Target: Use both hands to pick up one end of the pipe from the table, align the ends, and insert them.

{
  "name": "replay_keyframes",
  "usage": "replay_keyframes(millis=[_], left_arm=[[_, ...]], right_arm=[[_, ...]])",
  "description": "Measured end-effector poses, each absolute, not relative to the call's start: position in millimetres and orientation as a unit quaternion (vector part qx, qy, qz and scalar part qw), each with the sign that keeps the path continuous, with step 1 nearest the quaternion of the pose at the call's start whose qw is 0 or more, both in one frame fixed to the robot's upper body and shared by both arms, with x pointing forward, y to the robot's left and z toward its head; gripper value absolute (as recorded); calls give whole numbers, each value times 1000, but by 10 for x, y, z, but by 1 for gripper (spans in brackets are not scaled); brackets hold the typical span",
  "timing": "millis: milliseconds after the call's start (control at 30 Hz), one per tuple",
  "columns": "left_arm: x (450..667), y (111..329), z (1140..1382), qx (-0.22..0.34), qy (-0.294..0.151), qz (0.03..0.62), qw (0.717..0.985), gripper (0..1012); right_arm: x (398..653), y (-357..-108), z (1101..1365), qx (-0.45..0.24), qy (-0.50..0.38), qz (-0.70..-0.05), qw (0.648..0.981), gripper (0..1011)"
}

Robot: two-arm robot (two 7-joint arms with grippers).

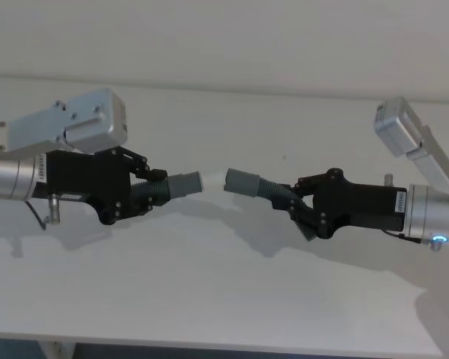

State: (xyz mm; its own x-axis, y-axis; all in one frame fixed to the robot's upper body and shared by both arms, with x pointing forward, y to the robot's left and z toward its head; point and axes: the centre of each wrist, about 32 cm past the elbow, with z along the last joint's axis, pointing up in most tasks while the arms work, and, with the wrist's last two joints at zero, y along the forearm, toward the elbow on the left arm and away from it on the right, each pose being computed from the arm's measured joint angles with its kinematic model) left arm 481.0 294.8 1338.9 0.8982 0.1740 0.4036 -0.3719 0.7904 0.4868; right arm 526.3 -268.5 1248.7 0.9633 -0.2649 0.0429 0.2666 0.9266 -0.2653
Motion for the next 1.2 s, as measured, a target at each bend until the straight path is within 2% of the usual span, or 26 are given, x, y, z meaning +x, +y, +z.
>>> replay_keyframes(millis=[600,1200], left_arm=[[4798,2899,13385,293,-170,145,930,305],[4752,2900,13400,295,-178,175,922,305]], right_arm=[[5245,-2702,12525,-122,-10,-125,985,156],[5230,-2713,12527,-124,-17,-123,985,156]])
